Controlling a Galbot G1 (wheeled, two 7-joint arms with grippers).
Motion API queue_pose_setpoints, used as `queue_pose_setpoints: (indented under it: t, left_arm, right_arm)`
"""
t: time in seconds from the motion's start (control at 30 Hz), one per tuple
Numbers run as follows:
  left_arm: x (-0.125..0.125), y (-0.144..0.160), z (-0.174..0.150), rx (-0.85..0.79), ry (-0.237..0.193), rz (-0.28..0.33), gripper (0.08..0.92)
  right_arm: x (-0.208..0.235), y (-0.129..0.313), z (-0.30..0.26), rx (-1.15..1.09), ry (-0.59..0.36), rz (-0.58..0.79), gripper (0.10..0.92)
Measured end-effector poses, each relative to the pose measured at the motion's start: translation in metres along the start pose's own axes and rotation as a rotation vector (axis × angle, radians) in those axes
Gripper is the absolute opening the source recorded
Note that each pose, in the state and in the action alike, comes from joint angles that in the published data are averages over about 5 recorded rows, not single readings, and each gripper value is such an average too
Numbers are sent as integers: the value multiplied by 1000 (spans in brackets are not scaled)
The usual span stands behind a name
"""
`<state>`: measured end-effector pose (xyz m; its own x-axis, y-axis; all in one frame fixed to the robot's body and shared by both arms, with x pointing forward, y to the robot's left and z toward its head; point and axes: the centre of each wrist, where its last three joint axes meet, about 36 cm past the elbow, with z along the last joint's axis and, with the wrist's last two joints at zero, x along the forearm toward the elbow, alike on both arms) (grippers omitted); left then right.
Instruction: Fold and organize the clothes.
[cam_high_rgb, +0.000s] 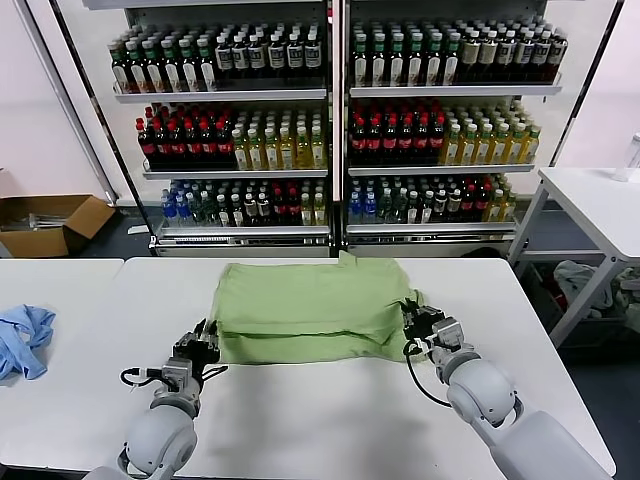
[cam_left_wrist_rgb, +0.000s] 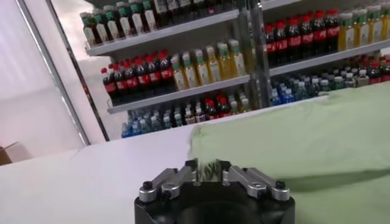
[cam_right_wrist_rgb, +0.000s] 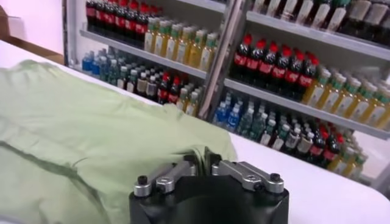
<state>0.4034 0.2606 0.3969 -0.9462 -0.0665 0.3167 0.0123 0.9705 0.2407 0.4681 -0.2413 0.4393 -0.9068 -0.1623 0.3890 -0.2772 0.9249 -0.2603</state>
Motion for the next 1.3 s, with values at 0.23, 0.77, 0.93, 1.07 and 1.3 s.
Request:
queue_pose_setpoints:
  t: [0.23,0.77,0.93,1.07,1.3]
  left_arm:
    - [-4,6,-1,-22,1,-19,557]
    - [35,12,-19,0,1,50,823]
    - [47,14,-18,44,49,109,823]
    - [53,16,-15,75,88,148,823]
    - [50,23,-10,126,128,173,823]
  right_arm:
    - [-2,-6,-6,-13,3,6,637]
    - [54,-6,1,-162,-90,-105,823]
    - [70,-1,19,-213,-57,-109,823]
    - [81,0,32,-242,-31,-100,823]
    - [91,2,47,-275,5,-94,823]
